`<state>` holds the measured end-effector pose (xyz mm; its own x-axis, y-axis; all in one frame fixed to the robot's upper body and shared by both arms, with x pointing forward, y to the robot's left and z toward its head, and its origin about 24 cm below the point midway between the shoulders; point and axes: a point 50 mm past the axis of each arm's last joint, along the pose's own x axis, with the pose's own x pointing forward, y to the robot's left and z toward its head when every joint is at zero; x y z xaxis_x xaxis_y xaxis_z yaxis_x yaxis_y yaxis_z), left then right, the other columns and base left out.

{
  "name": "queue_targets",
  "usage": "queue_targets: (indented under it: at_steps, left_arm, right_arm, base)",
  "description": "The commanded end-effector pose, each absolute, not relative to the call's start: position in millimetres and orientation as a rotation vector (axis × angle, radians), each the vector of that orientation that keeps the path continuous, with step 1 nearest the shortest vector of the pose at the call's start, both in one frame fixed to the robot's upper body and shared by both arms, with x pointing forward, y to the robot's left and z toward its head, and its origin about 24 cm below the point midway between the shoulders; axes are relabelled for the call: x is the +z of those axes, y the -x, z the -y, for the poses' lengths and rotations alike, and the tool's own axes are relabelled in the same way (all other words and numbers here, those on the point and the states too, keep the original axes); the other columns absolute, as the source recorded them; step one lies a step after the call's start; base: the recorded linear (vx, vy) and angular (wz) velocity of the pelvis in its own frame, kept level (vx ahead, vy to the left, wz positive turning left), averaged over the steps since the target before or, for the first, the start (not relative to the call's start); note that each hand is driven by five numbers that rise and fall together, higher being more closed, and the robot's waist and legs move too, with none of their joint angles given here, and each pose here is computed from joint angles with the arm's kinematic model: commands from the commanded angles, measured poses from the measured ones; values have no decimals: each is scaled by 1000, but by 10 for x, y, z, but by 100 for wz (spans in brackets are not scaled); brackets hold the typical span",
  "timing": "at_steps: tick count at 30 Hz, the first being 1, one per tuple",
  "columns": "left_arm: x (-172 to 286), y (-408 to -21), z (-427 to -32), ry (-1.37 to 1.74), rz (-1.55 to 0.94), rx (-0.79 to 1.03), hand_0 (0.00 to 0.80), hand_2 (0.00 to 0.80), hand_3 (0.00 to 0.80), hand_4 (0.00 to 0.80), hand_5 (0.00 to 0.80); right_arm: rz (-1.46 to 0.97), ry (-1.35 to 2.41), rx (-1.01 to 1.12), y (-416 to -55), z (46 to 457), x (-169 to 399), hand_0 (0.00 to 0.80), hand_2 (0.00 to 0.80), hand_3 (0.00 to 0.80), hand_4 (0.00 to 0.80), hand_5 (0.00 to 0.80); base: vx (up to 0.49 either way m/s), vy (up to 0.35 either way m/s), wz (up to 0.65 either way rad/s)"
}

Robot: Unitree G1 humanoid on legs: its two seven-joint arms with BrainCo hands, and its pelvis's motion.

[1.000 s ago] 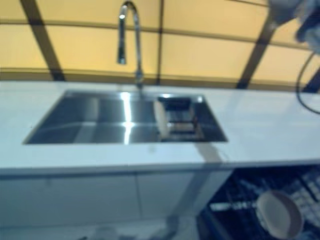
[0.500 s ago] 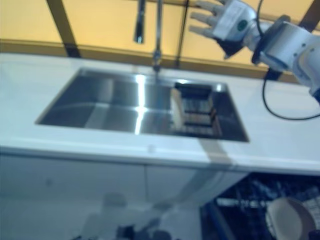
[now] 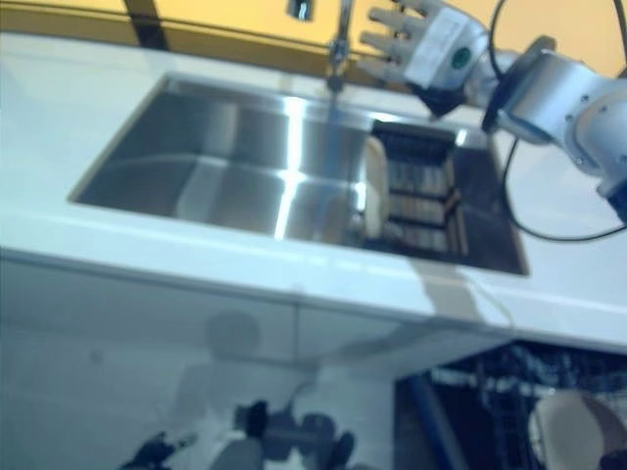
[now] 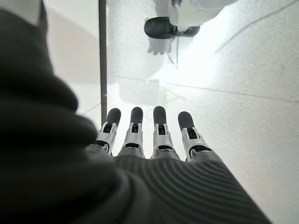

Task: Take plates into dishwasher

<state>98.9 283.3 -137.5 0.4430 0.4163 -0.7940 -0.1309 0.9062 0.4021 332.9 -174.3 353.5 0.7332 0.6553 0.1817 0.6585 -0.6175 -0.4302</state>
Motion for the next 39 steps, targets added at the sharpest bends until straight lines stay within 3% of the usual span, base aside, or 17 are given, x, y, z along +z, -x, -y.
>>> queue_targets:
  at_steps: [1, 5, 8, 11, 12, 13, 14, 26, 31, 39]
  left_arm:
    - [-1158, -1348, -2989, -362, -971, 338, 0, 0, 0, 0, 0]
    - [-1078, -1455, -3078, -321, -967, 337, 0, 0, 0, 0, 0]
    - [-1227, -1204, -3051, -259, -1000, 365, 0, 0, 0, 0, 0]
    - [-1198, -1311, -2978, -259, -993, 348, 0, 0, 0, 0, 0]
    - [-1022, -1558, -2919, -166, -716, 256, 0, 0, 0, 0, 0]
    - [-1002, -1611, -2893, -167, -715, 259, 0, 0, 0, 0, 0]
    - [-1126, -1442, -2956, -315, -955, 359, 0, 0, 0, 0, 0]
    - [-1241, -1146, -3004, -322, -958, 375, 0, 0, 0, 0, 0]
    - [-1090, -1402, -3068, -276, -945, 370, 0, 0, 0, 0, 0]
    - [-991, -1500, -3233, -215, -938, 432, 0, 0, 0, 0, 0]
  right_arm:
    - [975, 2494, -186, -3218, 1793, 3950, 0, 0, 0, 0, 0]
    - [1006, 2517, -126, -3223, 1741, 3937, 0, 0, 0, 0, 0]
    - [1039, 2492, -128, -3187, 1713, 3848, 0, 0, 0, 0, 0]
    - [1034, 2500, -128, -3216, 1691, 3847, 0, 0, 0, 0, 0]
    - [1034, 2504, -125, -3211, 1687, 3870, 0, 0, 0, 0, 0]
    - [1037, 2500, -125, -3210, 1748, 3835, 0, 0, 0, 0, 0]
    - [1044, 2493, -125, -3201, 1765, 3814, 0, 0, 0, 0, 0]
    - [1034, 2489, -76, -3192, 1705, 3705, 0, 0, 0, 0, 0]
    - [1019, 2523, -38, -3243, 1641, 3780, 0, 0, 0, 0, 0]
    - [1053, 2534, -8, -3222, 1565, 3775, 0, 0, 0, 0, 0]
  base:
    - [-13, 37, 5]
    - [-38, 19, 4]
    - [-41, -48, 1]
    - [-21, 10, -3]
    - [0, 0, 0]
    - [0, 0, 0]
    - [-19, -65, 3]
    - [-3, -11, 0]
    - [7, 68, 0]
    - [-15, 29, -4]
